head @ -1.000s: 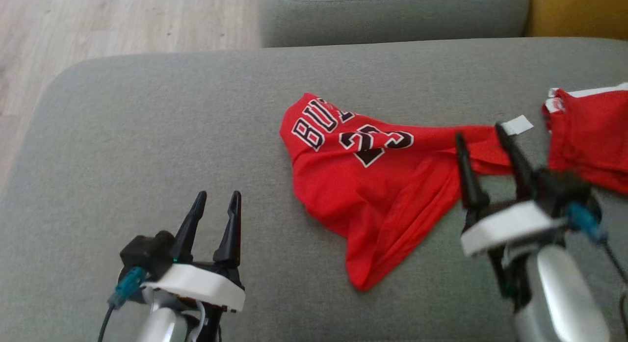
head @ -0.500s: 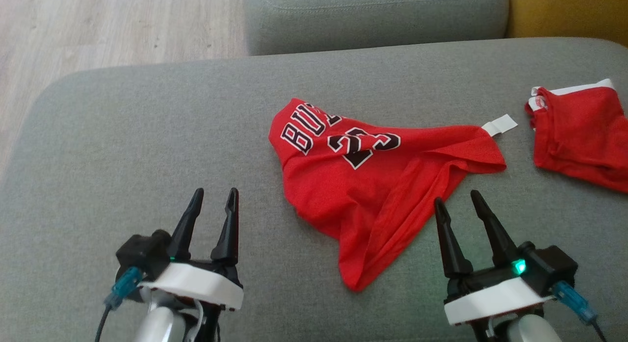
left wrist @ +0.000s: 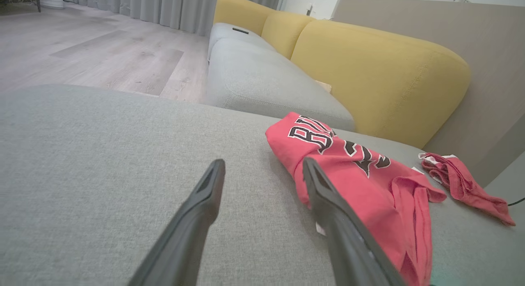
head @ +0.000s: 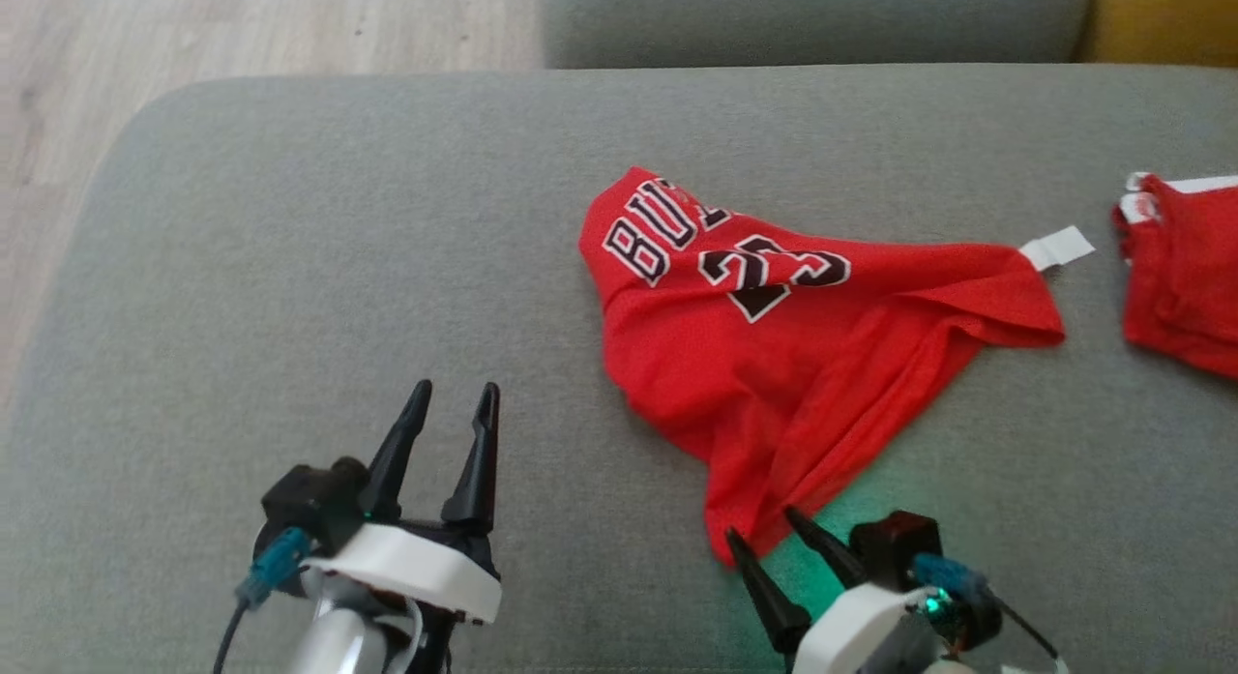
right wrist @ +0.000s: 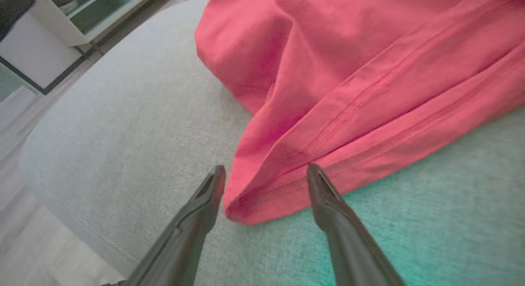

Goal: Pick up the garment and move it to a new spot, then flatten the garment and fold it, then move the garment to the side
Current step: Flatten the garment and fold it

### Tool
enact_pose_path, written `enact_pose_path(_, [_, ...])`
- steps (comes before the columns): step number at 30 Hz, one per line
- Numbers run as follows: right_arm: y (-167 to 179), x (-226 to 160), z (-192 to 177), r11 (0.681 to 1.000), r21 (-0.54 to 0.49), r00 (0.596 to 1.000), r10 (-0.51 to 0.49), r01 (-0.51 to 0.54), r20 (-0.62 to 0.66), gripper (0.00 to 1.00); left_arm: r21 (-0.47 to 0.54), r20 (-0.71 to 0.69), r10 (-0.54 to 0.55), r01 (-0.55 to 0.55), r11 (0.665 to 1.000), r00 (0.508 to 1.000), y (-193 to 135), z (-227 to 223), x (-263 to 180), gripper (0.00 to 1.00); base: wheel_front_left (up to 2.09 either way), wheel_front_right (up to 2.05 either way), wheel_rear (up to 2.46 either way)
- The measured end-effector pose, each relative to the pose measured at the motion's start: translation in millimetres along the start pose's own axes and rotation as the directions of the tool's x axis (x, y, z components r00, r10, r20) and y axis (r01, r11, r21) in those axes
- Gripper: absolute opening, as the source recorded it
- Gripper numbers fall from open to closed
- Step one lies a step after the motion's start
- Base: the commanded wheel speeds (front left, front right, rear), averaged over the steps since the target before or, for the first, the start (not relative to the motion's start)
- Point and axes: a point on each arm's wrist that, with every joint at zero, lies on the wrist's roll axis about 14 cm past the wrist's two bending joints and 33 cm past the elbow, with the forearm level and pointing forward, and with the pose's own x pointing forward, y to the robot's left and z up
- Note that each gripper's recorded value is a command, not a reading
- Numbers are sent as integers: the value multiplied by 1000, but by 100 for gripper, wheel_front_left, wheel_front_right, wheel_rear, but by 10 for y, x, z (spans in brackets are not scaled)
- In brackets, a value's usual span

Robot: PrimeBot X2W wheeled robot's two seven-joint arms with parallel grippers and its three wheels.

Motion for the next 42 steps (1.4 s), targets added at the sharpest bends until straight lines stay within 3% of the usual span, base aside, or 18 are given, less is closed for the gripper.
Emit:
enact_pose_path(8, [178,229,-171,996,8,990,86,-86,-115,100,0,-9,54,-54,999,998,152,-25,-96,100,0,0,0])
enact_pose_path(9, [193,251,-175,996,0,988,93,-93,-121,27,0,-8,59,-59,998,998,166,-22,-106,100,0,0,0])
enact_pose_path(10, [191,271,-165,995,-8,988,94,-96,-120,0,0,-6,62,-62,998,998,175,-17,-112,100,0,0,0])
enact_pose_path(14, [-56,318,-13,999,-44,998,25,-27,-59,0,1,0,62,-62,998,998,173,3,-109,100,0,0,0])
enact_pose_path(19, [-852,128,209,975,-41,976,-216,218,41,0,3,5,41,-41,999,999,117,19,-63,100,0,0,0])
enact_pose_path(21, [-1231,-55,324,943,-38,941,-328,331,83,0,3,8,30,-30,1000,1000,86,28,-40,100,0,0,0])
enact_pose_path(25, [-1864,-521,580,848,-6,837,-521,529,167,0,2,12,1,-1,1000,1000,1,41,5,100,0,0,0])
enact_pose_path(27, [-2047,-717,640,805,-2,793,-583,593,179,0,0,15,-13,13,1000,1000,-43,50,24,100,0,0,0])
enact_pose_path(30, [-2178,-892,560,764,-5,757,-638,645,143,0,0,12,-25,25,1000,1000,-83,40,35,100,0,0,0])
enact_pose_path(32, [-2167,-924,540,757,-16,751,-645,653,138,100,-4,11,-26,26,1000,1000,-95,36,36,100,0,0,0])
enact_pose_path(37, [-2006,-825,659,785,-28,776,-605,618,179,100,-5,12,-27,27,1000,1000,-101,40,28,100,0,0,0])
enact_pose_path(42, [-1504,-582,948,877,-34,843,-449,479,298,100,-4,18,-22,23,1000,1000,-86,57,19,100,0,0,0])
